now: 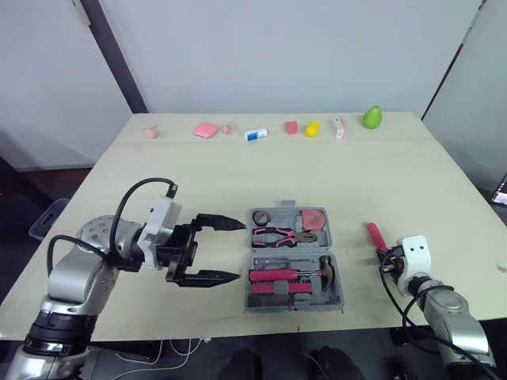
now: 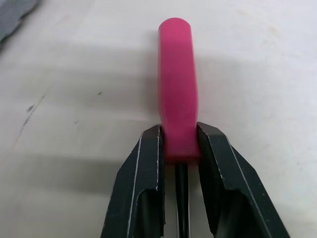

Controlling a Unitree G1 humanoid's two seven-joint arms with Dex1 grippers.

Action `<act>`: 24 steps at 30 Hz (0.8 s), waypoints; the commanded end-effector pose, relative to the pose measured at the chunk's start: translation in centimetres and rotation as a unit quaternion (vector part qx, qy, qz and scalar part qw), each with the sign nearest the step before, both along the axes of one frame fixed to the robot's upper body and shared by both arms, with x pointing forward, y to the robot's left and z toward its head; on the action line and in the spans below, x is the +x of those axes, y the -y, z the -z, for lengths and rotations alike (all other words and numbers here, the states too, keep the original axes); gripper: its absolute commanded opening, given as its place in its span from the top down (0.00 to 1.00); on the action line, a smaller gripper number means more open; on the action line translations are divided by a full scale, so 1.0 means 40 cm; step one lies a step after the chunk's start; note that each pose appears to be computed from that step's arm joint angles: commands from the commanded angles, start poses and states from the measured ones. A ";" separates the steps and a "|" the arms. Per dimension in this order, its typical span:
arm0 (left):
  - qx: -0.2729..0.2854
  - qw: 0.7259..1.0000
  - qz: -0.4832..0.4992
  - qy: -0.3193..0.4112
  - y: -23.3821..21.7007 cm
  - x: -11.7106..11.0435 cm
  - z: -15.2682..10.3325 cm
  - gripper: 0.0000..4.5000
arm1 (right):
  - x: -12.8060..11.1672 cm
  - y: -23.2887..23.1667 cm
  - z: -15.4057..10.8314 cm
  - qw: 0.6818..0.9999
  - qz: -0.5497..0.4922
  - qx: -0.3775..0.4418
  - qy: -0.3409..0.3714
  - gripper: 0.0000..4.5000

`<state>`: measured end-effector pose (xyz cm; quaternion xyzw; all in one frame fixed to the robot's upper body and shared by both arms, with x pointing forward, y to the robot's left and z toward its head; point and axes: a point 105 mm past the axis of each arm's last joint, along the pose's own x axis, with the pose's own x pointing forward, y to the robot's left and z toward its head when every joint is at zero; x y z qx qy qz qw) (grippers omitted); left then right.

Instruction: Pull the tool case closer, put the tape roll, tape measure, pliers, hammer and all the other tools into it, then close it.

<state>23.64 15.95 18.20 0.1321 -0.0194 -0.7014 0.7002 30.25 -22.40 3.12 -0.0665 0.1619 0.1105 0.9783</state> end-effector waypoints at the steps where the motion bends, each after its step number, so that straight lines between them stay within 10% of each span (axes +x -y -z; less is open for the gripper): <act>1: 0.007 1.000 -0.001 0.015 -0.018 -0.007 -0.010 0.00 | -0.003 -0.021 -0.081 0.996 -0.076 -0.026 0.047 0.91; 11: 0.019 1.000 -0.012 0.009 -0.054 -0.010 0.008 0.00 | -0.069 -0.213 -0.184 0.909 -0.406 -0.093 0.007 0.91; 24: 0.084 0.996 0.006 -0.001 -0.096 -0.039 0.055 0.00 | -0.126 -0.404 -0.178 0.797 -0.569 -0.196 -0.049 0.91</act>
